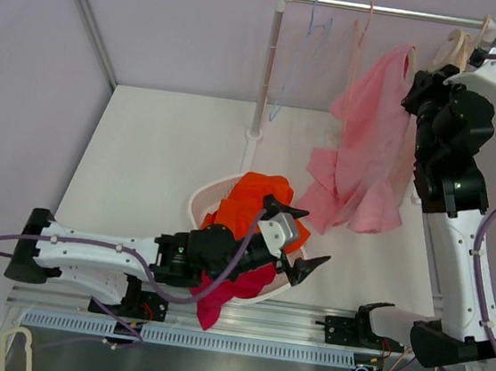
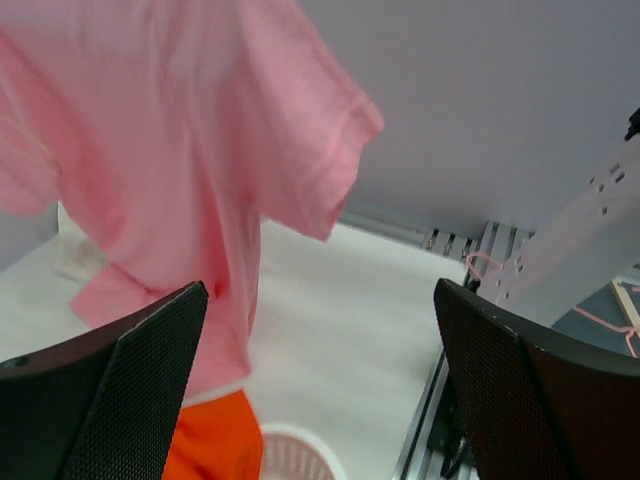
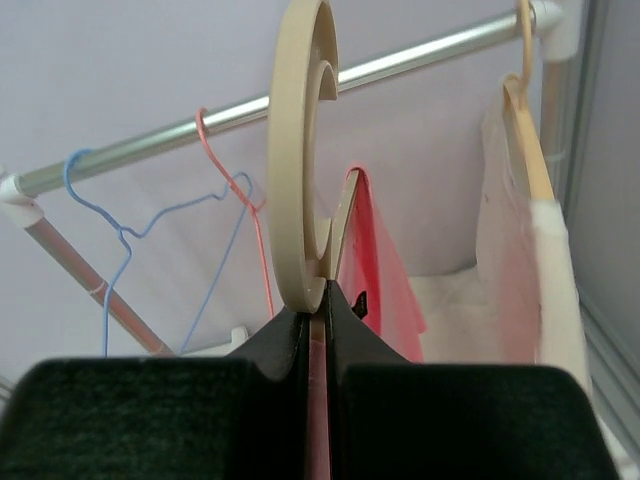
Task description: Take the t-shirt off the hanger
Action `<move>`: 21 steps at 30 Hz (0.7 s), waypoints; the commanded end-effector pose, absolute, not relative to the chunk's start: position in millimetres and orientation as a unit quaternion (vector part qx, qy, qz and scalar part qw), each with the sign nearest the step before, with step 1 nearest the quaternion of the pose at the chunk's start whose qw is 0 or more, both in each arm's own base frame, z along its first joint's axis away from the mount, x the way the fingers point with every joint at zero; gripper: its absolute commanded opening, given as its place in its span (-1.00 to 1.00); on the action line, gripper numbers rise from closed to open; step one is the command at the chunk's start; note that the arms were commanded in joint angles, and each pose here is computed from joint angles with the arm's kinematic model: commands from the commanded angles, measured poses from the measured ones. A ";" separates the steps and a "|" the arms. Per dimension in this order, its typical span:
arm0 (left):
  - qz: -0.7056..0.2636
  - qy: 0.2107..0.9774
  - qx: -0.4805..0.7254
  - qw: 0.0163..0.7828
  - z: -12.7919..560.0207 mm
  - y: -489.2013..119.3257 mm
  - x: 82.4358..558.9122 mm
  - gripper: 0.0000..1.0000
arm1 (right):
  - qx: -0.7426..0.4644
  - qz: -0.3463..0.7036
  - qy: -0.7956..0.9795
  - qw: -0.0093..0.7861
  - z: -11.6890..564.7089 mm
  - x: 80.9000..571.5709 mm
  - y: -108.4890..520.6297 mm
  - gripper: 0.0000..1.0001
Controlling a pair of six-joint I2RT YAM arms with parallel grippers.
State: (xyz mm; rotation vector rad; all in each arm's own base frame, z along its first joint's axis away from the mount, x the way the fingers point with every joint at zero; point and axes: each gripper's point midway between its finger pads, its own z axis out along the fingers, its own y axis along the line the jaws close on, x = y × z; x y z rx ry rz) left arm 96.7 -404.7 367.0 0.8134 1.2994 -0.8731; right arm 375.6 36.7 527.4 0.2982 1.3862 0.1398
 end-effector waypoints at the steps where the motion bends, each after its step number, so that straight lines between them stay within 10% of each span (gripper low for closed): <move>1: -0.411 0.514 0.322 0.681 410.7 -420.7 83.8 0.99 | 0.203 0.046 0.635 0.744 510.6 370.2 24.1 -1.00; 21: -0.315 0.544 0.227 0.744 411.0 -473.0 167.1 0.99 | 0.172 0.118 0.645 0.735 514.6 335.8 44.3 -1.00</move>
